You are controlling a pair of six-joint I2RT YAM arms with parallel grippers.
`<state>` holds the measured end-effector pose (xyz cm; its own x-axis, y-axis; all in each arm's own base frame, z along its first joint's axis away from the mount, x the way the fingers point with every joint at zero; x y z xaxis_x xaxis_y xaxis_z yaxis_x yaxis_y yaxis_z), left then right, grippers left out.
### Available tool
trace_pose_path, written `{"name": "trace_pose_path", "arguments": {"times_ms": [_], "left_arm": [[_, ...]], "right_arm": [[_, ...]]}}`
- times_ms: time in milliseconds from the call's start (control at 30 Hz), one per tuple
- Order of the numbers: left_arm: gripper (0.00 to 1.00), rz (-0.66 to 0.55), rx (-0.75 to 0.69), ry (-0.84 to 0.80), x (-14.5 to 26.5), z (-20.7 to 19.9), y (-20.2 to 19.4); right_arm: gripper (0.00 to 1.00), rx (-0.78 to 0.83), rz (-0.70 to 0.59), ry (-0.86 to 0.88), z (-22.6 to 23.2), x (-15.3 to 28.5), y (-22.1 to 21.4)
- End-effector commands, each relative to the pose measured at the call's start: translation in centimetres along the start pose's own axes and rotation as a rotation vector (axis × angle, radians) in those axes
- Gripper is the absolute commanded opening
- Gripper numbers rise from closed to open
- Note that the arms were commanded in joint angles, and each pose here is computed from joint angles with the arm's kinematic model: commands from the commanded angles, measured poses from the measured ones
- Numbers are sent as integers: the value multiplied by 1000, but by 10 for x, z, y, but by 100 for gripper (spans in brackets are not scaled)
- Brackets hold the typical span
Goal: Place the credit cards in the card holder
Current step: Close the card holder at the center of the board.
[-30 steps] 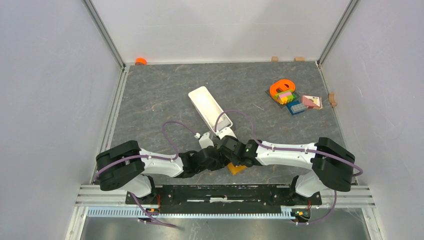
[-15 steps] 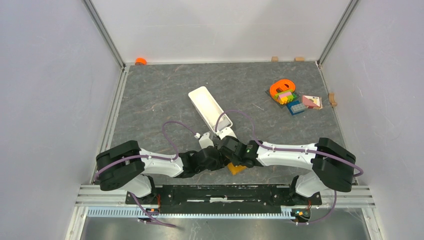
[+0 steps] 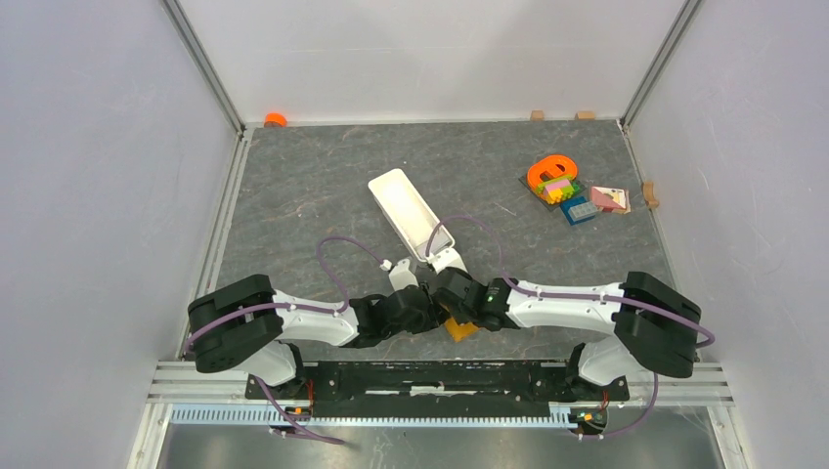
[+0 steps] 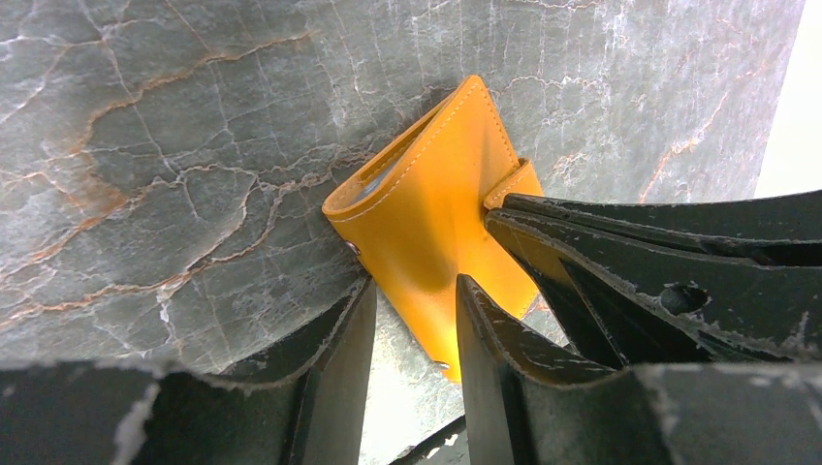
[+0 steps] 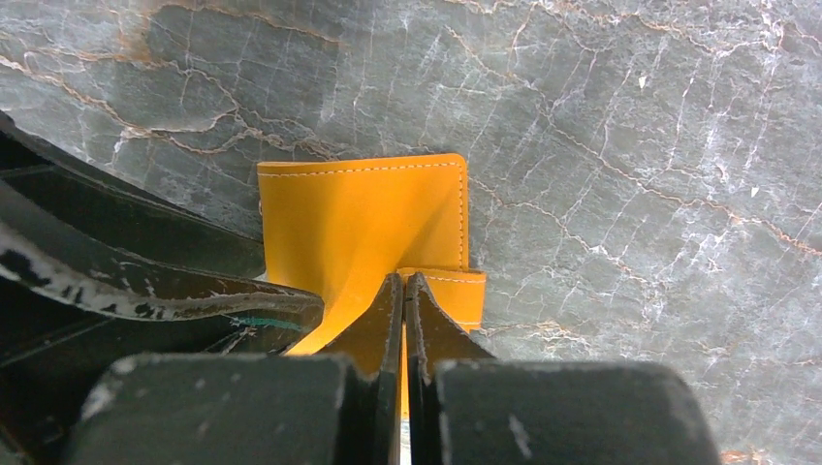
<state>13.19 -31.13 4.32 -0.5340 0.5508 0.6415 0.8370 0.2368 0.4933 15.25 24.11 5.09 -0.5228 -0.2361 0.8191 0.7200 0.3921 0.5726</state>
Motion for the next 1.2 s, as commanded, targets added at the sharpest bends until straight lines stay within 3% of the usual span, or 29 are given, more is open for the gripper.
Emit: {"name": "trace_pose_path", "arguments": {"times_ms": [0,933,1067,1167], "left_arm": [[44,51,-80,195,1,51,-18],[45,42,-83,202,5,51,-15],[46,25,-101,187,7,47,-10],[53,-2,-141,177,12,40,1]], "right_arm": [[0,-39,196,40,3,-8,-60],[0,-185,212,-108,-30,-7,-135],[0,-156,160,-113,-28,-6,-119],[0,-140,78,-111,-21,0,-83]]}}
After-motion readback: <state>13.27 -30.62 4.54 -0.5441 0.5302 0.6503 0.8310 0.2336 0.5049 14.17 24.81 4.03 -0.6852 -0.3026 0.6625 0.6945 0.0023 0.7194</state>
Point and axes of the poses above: each gripper's point midway between its finger pads, its own x axis back along the fingers, its own z axis along the line the jaws close on, y = z × x, the point moved 3 cm from there along x, back along the fingers, and after that the axes turned 7 degrees about -x, right-handed, at the moved point
